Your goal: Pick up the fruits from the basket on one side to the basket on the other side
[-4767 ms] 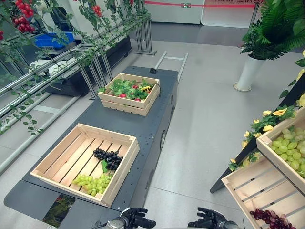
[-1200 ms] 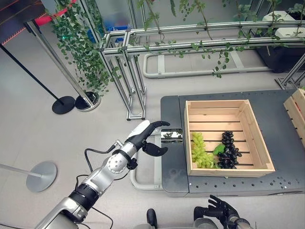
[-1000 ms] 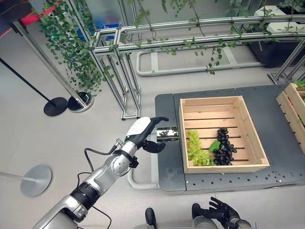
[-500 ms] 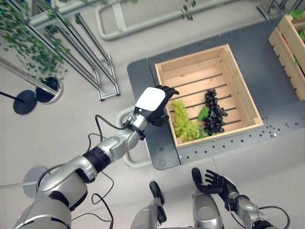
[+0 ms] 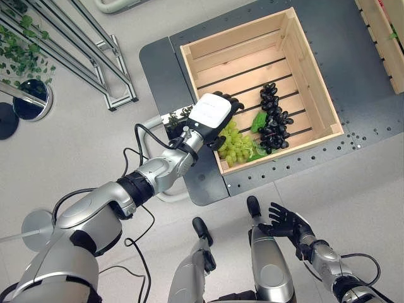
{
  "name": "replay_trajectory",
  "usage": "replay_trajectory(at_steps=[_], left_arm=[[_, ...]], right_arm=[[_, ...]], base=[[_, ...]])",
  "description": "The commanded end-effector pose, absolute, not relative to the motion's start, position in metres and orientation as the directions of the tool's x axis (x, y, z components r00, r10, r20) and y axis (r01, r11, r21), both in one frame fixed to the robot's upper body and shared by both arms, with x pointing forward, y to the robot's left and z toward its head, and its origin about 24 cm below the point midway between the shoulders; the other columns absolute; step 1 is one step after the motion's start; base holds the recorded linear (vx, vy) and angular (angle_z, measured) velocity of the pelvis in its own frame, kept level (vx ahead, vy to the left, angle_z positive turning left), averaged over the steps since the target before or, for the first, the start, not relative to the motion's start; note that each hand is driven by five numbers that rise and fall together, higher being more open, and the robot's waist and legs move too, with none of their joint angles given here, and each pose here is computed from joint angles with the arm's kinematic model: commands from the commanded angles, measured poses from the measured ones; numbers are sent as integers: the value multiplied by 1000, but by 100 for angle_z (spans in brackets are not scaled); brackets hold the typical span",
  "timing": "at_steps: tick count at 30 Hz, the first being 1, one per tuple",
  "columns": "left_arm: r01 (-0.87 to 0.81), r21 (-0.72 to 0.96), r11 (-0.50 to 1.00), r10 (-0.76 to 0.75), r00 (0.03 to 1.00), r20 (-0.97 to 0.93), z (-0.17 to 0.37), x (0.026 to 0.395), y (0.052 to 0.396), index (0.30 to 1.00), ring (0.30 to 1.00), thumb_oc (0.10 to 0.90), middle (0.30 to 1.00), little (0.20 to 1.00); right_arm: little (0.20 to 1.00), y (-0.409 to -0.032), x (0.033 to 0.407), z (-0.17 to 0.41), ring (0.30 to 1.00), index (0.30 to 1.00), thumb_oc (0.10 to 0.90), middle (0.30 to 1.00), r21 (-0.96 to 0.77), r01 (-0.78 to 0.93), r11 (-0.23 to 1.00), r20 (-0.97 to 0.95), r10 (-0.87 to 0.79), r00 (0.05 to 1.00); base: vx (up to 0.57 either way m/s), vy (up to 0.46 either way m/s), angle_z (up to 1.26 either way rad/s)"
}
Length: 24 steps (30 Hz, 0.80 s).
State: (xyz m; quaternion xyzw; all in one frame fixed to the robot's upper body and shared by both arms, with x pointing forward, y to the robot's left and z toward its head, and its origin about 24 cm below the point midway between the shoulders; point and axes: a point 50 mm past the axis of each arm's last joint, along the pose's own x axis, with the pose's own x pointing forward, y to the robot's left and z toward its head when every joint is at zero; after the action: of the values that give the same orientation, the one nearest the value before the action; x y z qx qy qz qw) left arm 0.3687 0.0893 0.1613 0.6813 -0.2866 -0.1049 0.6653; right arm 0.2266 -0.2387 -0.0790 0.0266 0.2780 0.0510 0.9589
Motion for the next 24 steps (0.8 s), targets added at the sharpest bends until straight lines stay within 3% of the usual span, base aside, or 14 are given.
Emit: replay_trajectory(at_steps=[1,14,18,24], left_arm=[[-416,909,-18,-534,773,343,224,376,80,900,900,800,900,900],[-414,839,-352,-561,811,165,244,376,55,900,900,800,900,900],[-392,770,-504,-491,863,118,247,381,55,900,900,800,900,900],[-394,715,-577,-426,892,148,252,388,55,900,900,800,900,900]], right_arm=[[900,-243,229,-67,900,900,800,900,78,-116,990,-452,139,881],[900,-235,244,-57,900,900,800,900,102,-133,986,-406,163,899],[900,-233,248,-54,900,900,800,900,102,-145,984,-393,174,903],[900,-225,255,-50,900,900,800,900,129,-155,979,-365,192,911]], base=[[-39,-13,1],[-4,-2,1],[0,0,0],[-2,-21,-1]])
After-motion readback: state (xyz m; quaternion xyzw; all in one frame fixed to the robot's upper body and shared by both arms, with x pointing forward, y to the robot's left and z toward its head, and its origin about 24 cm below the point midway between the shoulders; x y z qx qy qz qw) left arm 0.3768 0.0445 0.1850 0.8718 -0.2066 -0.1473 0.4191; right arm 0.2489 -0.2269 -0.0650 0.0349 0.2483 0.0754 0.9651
